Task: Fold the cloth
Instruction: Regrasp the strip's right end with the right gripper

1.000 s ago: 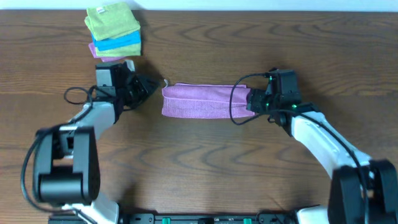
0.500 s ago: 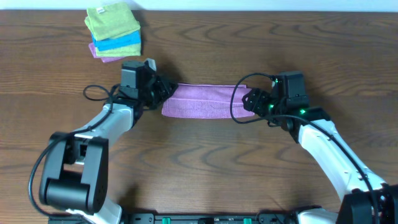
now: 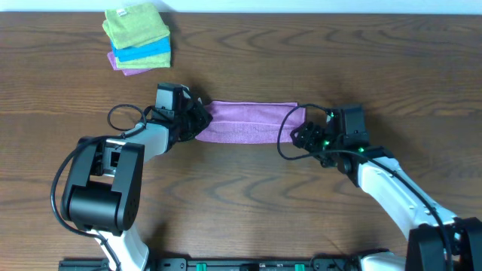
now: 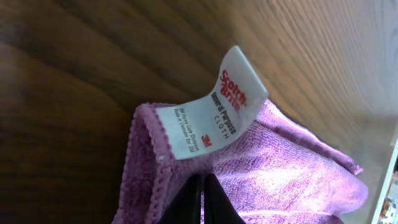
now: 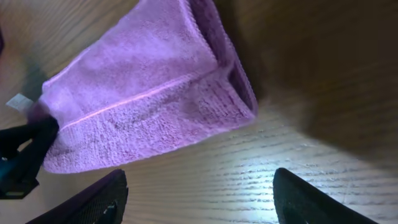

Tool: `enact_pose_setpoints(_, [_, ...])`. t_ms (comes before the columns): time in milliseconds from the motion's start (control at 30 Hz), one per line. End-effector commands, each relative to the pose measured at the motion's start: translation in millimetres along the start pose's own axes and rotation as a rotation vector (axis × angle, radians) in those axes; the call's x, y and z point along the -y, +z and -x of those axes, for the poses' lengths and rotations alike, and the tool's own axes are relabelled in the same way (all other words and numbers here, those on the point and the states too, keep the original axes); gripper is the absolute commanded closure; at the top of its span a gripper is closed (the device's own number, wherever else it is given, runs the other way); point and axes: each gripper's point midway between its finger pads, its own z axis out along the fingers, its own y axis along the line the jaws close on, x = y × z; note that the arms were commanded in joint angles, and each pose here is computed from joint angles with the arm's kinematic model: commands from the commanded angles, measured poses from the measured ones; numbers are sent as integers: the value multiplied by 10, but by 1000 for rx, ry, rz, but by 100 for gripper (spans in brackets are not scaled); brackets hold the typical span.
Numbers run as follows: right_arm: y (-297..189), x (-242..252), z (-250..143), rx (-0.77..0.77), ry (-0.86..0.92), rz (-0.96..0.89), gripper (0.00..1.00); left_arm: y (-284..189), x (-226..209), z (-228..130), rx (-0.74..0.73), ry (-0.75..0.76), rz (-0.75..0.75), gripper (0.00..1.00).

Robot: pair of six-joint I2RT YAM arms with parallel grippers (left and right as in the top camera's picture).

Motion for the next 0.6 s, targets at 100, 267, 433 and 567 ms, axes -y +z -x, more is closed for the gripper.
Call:
enact_pose_setpoints(100, [86, 161, -131, 4, 88, 13, 25, 45, -110, 19, 5, -15, 50, 94])
enact_pose_setpoints(267, [130, 238, -92, 60, 105, 13, 26, 46, -110, 12, 2, -16, 49, 94])
enact_pose_setpoints(433, [243, 231, -43, 76, 126, 34, 28, 46, -103, 7, -1, -16, 45, 94])
enact_pose_setpoints(567, [378, 258, -42, 67, 154, 42, 29, 46, -100, 2, -4, -16, 44, 94])
